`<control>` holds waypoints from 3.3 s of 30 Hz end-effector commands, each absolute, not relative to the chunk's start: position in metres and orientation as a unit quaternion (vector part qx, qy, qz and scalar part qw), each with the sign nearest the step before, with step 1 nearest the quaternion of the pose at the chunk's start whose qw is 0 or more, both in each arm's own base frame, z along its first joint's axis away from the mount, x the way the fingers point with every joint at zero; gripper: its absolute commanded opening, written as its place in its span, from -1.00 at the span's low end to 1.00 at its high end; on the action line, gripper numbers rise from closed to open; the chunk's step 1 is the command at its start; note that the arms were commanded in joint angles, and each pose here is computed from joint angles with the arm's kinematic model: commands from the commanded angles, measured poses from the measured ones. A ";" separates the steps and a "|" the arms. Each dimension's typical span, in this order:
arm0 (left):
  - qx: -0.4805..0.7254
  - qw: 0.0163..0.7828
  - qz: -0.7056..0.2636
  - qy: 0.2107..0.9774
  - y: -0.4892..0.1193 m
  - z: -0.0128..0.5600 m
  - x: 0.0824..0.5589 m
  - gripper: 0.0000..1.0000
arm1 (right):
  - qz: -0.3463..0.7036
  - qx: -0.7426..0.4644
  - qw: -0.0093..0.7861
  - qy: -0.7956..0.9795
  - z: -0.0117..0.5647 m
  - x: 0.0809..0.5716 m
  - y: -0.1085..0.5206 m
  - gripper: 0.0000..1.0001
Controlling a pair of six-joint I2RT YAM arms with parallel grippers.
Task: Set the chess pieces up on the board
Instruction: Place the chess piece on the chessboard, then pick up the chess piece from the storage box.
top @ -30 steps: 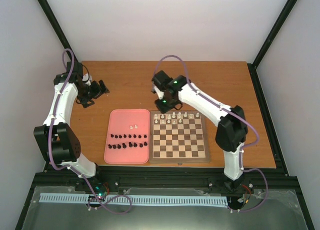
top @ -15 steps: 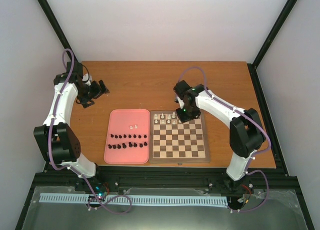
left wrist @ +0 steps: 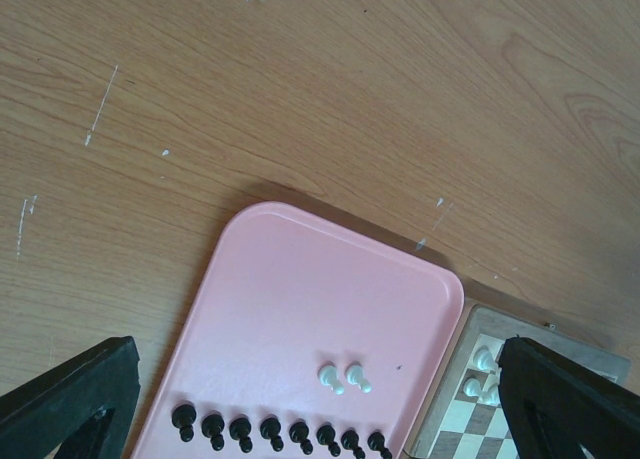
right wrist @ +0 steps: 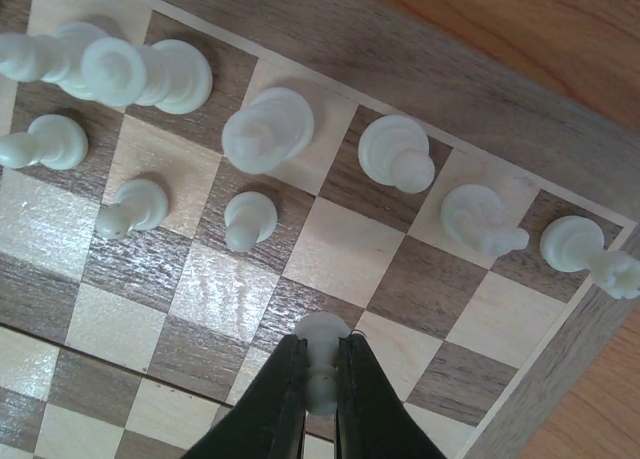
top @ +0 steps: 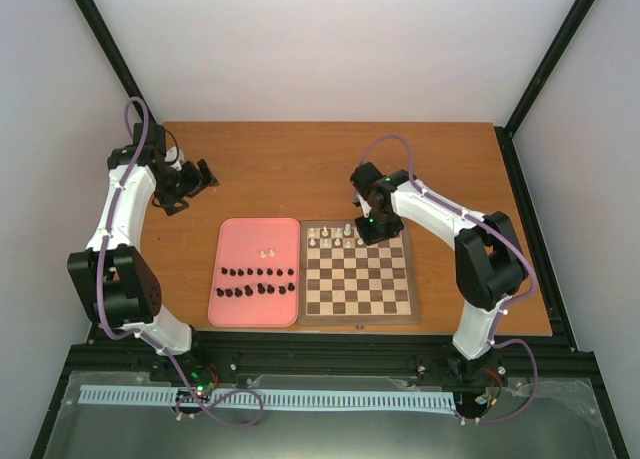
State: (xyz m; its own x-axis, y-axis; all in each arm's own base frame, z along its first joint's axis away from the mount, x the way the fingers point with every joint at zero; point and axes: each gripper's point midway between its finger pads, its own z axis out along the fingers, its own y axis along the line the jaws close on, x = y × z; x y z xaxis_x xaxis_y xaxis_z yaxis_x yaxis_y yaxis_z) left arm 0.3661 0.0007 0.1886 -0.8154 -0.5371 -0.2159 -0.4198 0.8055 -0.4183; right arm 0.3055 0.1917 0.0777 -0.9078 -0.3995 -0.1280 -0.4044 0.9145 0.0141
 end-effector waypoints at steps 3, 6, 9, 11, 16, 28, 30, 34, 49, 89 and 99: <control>-0.246 0.179 -0.177 0.936 0.002 0.198 0.372 1.00 | 0.012 -0.202 0.053 0.978 0.065 0.309 0.186 -0.84; -0.247 0.179 -0.176 0.936 0.003 0.198 0.372 1.00 | 0.012 -0.203 0.047 0.978 0.061 0.309 0.185 -0.83; -0.246 0.180 -0.177 0.936 0.002 0.198 0.373 0.99 | 0.013 -0.203 0.046 0.978 0.059 0.310 0.186 -0.82; -0.246 0.179 -0.176 0.936 0.003 0.198 0.373 0.99 | 0.012 -0.202 0.044 0.978 0.056 0.311 0.186 -0.80; -0.246 0.178 -0.175 0.937 0.002 0.197 0.372 0.99 | 0.010 -0.200 0.043 0.979 0.054 0.313 0.186 -0.77; -0.245 0.178 -0.176 0.937 0.003 0.198 0.375 0.99 | 0.010 -0.198 0.042 0.979 0.051 0.320 0.188 -0.70; -0.246 0.177 -0.176 0.937 0.003 0.197 0.375 0.99 | 0.009 -0.199 0.043 0.979 0.051 0.320 0.188 -0.69; -0.246 0.177 -0.175 0.937 0.003 0.197 0.375 1.00 | 0.010 -0.199 0.044 0.979 0.051 0.321 0.188 -0.68; -0.245 0.177 -0.173 0.937 0.003 0.197 0.374 0.99 | 0.017 -0.197 0.050 0.979 0.056 0.323 0.191 -0.62; -0.254 0.188 -0.158 0.935 0.009 0.203 0.371 0.99 | 0.216 -0.391 0.097 0.889 0.137 0.310 0.445 -0.09; -0.253 0.187 -0.158 0.936 0.009 0.201 0.370 1.00 | 0.171 -0.435 0.062 0.882 0.080 0.289 0.456 -0.09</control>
State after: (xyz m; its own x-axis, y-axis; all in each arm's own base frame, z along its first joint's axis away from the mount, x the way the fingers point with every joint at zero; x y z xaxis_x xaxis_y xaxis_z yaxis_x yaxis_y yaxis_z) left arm 0.3672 0.0083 0.1833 -0.8103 -0.5416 -0.2240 -0.4396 0.8144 -0.3788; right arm 0.2995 0.4550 0.0959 -0.6414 -0.7089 -0.2934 -0.7668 0.5794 0.2763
